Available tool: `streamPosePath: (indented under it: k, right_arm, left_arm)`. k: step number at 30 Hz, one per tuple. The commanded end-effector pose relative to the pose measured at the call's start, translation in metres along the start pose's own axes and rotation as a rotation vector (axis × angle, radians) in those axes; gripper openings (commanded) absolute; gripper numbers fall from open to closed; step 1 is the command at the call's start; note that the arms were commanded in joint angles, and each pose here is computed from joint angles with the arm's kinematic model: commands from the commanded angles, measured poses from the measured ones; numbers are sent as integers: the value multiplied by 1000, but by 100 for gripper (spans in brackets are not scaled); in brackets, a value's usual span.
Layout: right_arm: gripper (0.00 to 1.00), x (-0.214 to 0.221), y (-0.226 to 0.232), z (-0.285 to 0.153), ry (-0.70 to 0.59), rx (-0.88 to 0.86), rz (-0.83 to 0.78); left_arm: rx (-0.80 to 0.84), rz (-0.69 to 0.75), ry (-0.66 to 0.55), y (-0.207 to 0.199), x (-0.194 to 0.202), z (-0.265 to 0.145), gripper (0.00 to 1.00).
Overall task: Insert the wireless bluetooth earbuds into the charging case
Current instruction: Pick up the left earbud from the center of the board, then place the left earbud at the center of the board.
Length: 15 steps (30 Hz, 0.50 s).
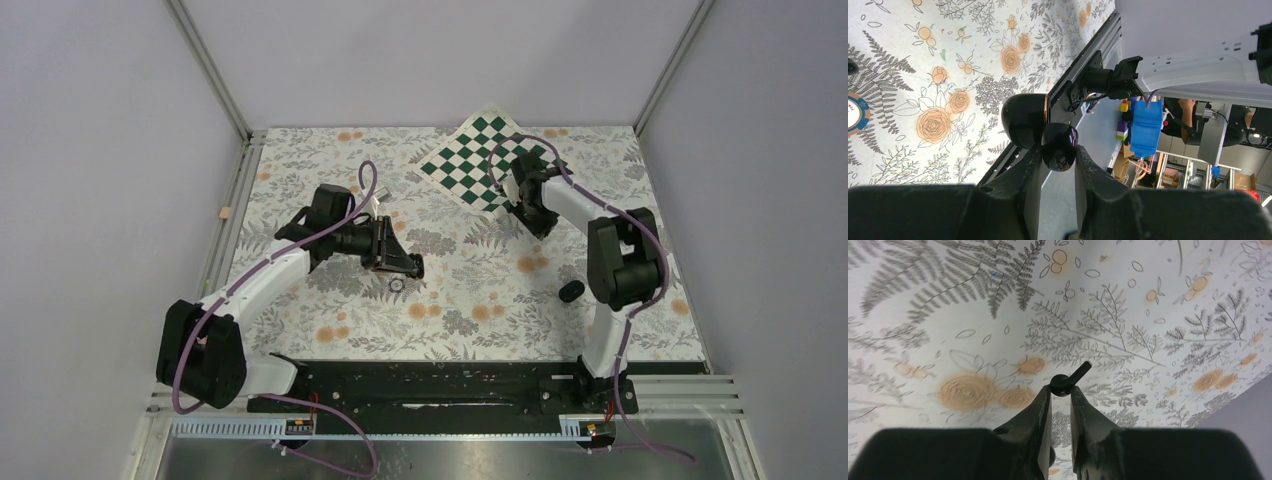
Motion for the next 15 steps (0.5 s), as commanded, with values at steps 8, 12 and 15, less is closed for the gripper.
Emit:
streamPosePath:
  k: [8, 12, 15]
  right_arm:
    - [12, 25, 60, -86, -236, -223, 124]
    - [12, 43, 96, -89, -236, -252, 69]
    - [13, 48, 123, -90, -268, -276, 62]
  left_arm:
    - [-19, 30, -29, 3, -19, 4, 0]
    - [-29, 33, -35, 1, -20, 2, 0]
    - [-38, 33, -39, 0, -20, 1, 0]
Point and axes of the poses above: each gripper's point midway between its finger pads, its own z axis out along the fingers, its own y axis along the line the jaws close on, x = y × z, the point moved 7 cm from there along -z, back along the fingers, and after that the axes turned 11 degrees about z, right-handed, at the moved point
